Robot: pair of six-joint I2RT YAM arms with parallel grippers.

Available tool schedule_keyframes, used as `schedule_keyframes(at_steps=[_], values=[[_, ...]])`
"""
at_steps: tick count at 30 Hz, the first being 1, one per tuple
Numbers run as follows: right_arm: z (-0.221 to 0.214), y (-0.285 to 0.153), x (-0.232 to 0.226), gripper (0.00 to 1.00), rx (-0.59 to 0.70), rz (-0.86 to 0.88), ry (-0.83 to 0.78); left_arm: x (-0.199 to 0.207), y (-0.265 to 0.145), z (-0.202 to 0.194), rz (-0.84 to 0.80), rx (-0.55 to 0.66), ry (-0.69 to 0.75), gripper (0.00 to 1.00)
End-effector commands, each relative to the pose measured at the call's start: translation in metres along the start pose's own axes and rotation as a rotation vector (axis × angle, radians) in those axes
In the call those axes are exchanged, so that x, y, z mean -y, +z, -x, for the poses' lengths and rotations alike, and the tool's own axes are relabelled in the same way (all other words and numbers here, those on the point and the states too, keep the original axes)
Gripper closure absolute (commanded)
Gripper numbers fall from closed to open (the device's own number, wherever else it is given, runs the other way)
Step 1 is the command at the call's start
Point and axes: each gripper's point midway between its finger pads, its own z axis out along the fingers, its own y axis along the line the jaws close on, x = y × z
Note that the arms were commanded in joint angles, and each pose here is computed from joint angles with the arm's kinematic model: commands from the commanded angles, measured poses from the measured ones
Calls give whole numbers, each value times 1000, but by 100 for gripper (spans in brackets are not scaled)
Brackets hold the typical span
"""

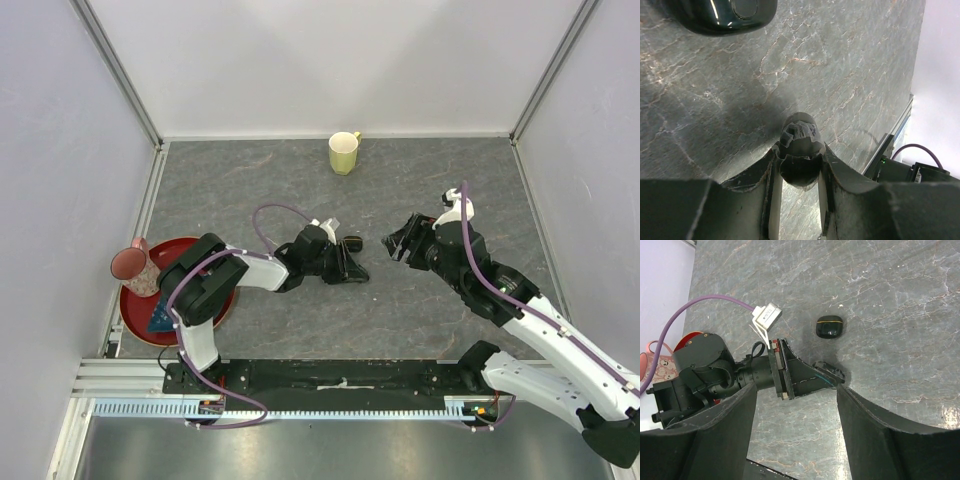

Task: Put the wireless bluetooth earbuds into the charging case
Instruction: Place the charging case at the center of the board.

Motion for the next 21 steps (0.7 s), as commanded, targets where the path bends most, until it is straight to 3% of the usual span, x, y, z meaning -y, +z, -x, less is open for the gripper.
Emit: schedule_keyframes(at_steps=[1, 3, 4, 10, 21], values=[[1, 1, -1, 28, 0, 10, 2, 12, 2, 13, -4, 43, -23, 62], [1, 1, -2, 28, -2, 11, 2, 6, 1, 12, 27, 43, -26, 58], [0, 1, -1, 28, -3, 8, 3, 5, 0, 11, 31, 42, -15, 47], [-1, 1, 0, 28, -2, 6, 10, -2, -10, 10, 82, 48, 8, 34], [1, 3, 7, 27, 14, -20, 9, -15, -55, 15, 210, 121, 126, 22]])
